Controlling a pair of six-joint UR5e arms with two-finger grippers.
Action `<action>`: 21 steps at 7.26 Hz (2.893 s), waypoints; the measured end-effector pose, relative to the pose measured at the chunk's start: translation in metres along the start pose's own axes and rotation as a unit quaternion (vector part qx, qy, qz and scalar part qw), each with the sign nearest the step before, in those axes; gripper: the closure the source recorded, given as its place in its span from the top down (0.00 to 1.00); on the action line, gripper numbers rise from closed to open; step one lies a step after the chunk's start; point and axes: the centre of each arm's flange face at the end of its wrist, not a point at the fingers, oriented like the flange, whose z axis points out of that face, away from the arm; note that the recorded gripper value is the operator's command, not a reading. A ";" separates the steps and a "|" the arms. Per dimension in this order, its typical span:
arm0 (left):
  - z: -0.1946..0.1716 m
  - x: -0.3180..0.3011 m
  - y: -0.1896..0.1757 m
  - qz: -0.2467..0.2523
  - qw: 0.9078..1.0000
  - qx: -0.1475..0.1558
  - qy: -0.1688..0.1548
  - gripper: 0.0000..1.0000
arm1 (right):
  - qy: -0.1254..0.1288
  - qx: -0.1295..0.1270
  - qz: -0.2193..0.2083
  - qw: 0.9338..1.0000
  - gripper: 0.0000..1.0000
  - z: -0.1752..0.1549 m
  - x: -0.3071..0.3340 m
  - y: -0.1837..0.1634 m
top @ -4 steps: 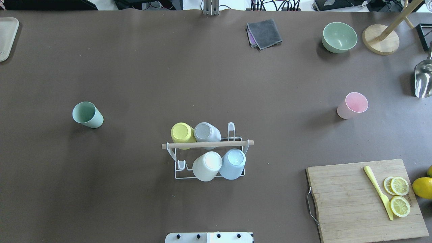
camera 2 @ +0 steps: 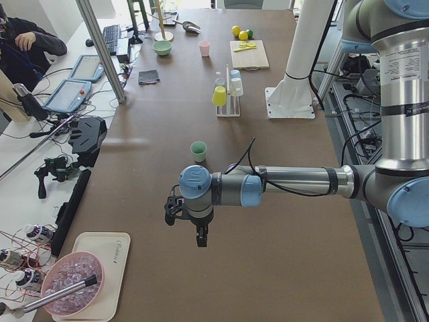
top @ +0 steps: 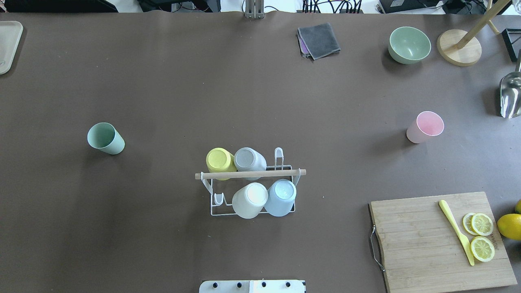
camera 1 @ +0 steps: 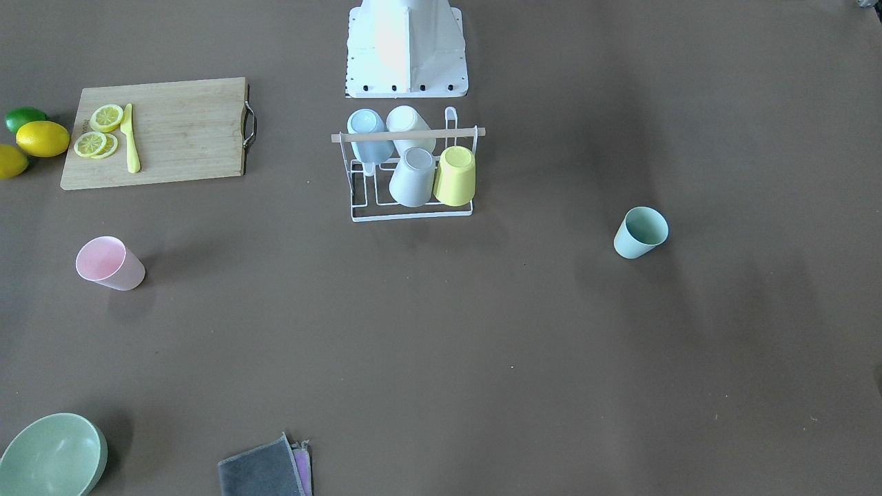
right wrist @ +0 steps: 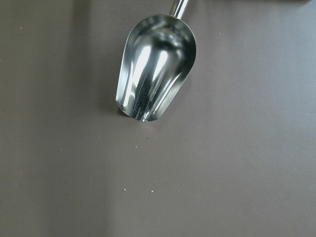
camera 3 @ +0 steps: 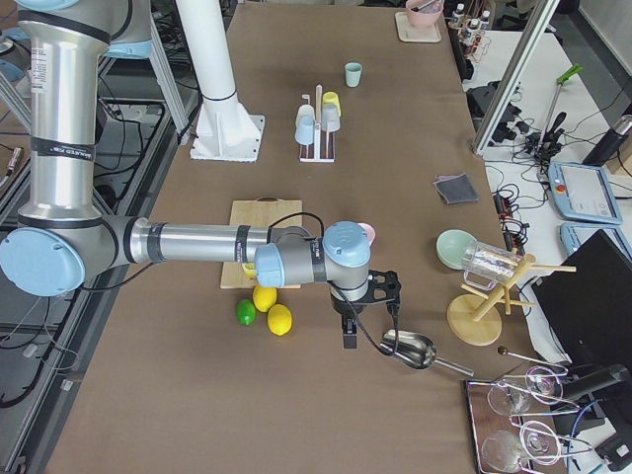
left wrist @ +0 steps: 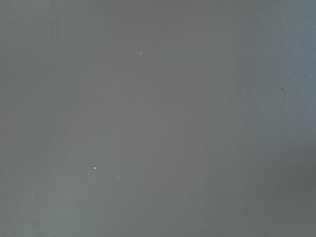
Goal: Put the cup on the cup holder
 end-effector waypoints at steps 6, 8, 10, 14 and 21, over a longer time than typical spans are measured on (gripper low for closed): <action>-0.015 0.017 -0.014 0.016 1.000 0.017 0.004 0.98 | 0.002 -0.006 0.003 1.000 1.00 0.006 0.003 0.001; -0.022 0.024 -0.021 0.025 0.999 0.025 0.005 0.98 | 0.006 -0.013 0.012 1.000 1.00 0.010 0.008 0.004; -0.036 0.039 -0.037 0.042 0.998 0.040 0.008 0.98 | 0.007 -0.020 0.021 1.000 1.00 0.015 0.012 0.005; -0.088 0.135 -0.099 0.121 0.988 0.085 0.037 0.98 | 0.015 -0.070 0.023 0.997 1.00 0.006 -0.028 -0.042; -0.060 0.412 -0.126 0.352 0.928 0.118 -0.031 0.98 | 0.035 -0.175 -0.119 0.977 1.00 -0.004 -0.194 -0.153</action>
